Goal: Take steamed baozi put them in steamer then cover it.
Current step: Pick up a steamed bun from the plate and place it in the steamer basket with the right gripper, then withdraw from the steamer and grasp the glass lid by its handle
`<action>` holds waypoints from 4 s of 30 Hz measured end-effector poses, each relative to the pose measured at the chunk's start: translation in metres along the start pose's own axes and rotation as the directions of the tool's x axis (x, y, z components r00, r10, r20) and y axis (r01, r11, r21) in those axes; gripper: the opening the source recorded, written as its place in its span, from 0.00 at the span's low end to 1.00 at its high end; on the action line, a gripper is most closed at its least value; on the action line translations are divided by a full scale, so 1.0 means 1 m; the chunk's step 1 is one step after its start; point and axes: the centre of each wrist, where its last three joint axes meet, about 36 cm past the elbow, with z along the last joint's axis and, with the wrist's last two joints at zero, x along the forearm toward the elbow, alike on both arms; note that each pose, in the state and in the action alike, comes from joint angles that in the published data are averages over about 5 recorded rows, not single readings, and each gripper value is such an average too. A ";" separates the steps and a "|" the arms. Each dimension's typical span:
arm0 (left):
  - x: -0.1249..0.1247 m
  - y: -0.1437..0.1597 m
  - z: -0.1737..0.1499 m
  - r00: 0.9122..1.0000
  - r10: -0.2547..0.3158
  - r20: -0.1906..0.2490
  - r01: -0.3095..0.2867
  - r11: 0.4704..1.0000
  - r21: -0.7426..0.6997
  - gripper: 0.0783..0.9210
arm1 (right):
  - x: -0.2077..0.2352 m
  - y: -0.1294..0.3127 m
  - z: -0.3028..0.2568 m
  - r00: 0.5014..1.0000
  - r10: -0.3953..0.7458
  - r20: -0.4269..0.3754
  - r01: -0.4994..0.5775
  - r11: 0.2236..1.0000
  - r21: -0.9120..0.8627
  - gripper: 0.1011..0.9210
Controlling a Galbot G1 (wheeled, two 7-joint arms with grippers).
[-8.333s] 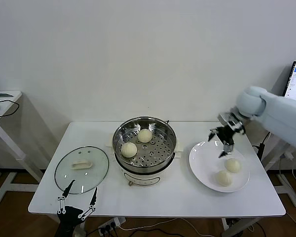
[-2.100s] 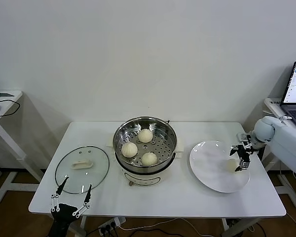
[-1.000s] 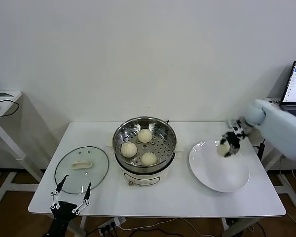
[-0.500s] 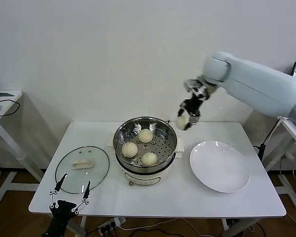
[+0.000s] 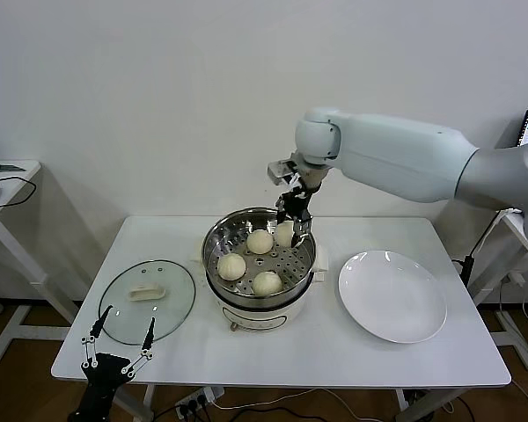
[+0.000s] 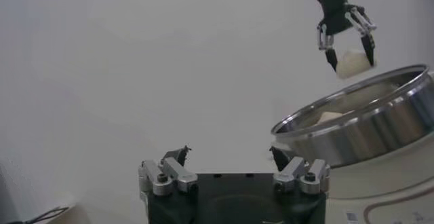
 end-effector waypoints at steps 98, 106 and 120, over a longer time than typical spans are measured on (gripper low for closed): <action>-0.063 -0.006 0.049 0.990 -0.066 -0.127 -0.038 0.737 -0.674 0.88 | -0.265 0.356 0.157 -0.155 0.921 -0.359 -0.331 -0.390 -0.859 0.88; -0.080 -0.013 0.078 0.986 -0.054 -0.156 -0.087 0.634 -0.768 0.88 | -0.297 0.395 0.136 -0.154 0.894 -0.420 -0.298 -0.447 -0.843 0.88; -0.116 -0.010 0.118 0.980 -0.077 -0.185 -0.122 0.506 -0.854 0.88 | -0.331 0.430 0.110 -0.129 0.894 -0.429 -0.315 -0.448 -0.837 0.88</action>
